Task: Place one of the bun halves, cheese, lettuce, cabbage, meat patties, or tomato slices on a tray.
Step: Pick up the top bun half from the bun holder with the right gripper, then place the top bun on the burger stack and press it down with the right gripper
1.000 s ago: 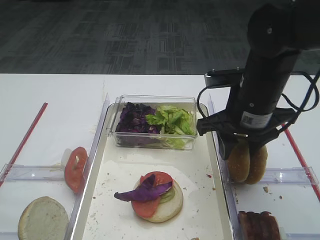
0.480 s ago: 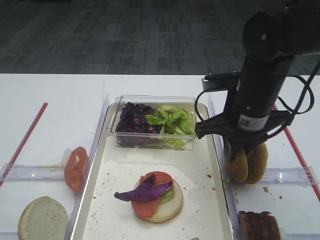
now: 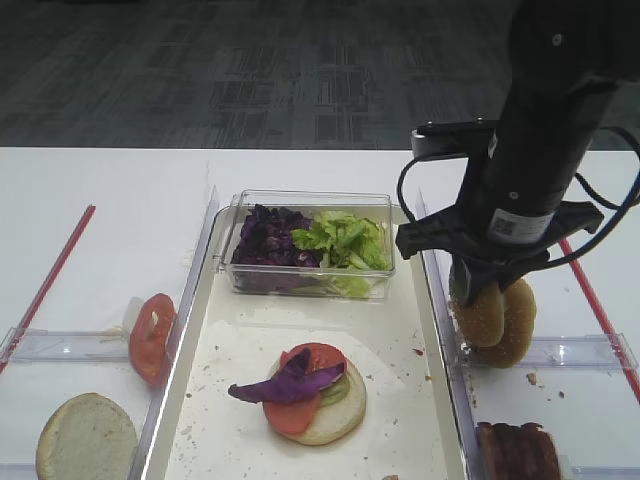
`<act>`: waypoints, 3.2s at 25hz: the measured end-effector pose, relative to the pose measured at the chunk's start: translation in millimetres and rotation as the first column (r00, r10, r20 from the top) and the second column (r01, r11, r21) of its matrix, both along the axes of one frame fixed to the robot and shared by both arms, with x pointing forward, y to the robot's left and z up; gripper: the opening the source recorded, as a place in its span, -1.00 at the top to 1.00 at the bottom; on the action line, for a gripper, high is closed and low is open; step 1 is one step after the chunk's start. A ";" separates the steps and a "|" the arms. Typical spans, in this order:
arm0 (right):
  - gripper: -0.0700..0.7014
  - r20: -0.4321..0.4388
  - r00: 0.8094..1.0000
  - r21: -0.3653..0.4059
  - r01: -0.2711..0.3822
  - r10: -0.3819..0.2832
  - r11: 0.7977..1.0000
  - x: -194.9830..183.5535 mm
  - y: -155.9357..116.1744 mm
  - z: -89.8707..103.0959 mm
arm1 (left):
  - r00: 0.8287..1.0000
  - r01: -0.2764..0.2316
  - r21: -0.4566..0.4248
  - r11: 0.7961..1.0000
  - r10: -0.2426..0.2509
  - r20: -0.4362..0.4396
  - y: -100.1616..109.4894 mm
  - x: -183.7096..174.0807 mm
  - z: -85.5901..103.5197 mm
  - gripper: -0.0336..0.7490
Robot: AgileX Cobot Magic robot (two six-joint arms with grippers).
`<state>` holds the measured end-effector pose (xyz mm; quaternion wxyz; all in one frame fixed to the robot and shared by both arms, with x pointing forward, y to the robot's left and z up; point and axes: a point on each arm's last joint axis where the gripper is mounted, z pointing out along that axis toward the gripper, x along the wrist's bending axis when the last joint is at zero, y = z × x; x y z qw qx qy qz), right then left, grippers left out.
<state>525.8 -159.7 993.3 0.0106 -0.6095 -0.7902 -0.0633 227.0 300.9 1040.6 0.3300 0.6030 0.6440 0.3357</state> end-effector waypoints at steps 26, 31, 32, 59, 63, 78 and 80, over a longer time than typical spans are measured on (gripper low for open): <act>0.28 0.023 0.982 0.660 -0.155 0.187 0.735 -20.3 52.4 46.8 | 1.000 0.000 0.000 1.000 0.000 0.000 0.0 0.0 0.0 -0.48; 0.28 0.050 0.978 0.788 -0.164 0.205 0.594 -22.4 62.3 60.7 | 1.000 0.000 0.000 1.000 0.000 0.000 0.0 0.0 0.0 -0.48; 0.28 0.052 0.977 0.793 -0.167 0.207 0.586 -22.9 63.2 61.5 | 1.000 0.000 0.000 1.000 0.000 0.000 0.0 0.0 0.0 -0.48; 0.28 -0.070 0.980 0.835 -0.045 0.188 0.549 -29.8 31.3 -15.7 | 1.000 0.000 0.000 1.000 0.000 0.001 0.0 -0.2 0.0 -0.48; 0.28 -0.113 0.977 0.844 -0.002 0.181 0.536 -23.6 33.7 -33.2 | 1.000 0.000 0.000 1.000 0.000 0.001 0.0 -0.2 0.0 -0.48; 0.28 -0.199 0.966 0.819 0.070 0.167 0.569 -15.4 35.6 -77.8 | 1.000 0.000 0.000 1.000 0.000 0.001 0.0 -0.2 0.0 -0.48; 0.28 -0.207 0.965 0.818 0.079 0.162 0.570 -14.8 35.7 -80.2 | 1.000 0.000 0.000 1.000 0.000 0.001 0.0 -0.2 0.0 -0.48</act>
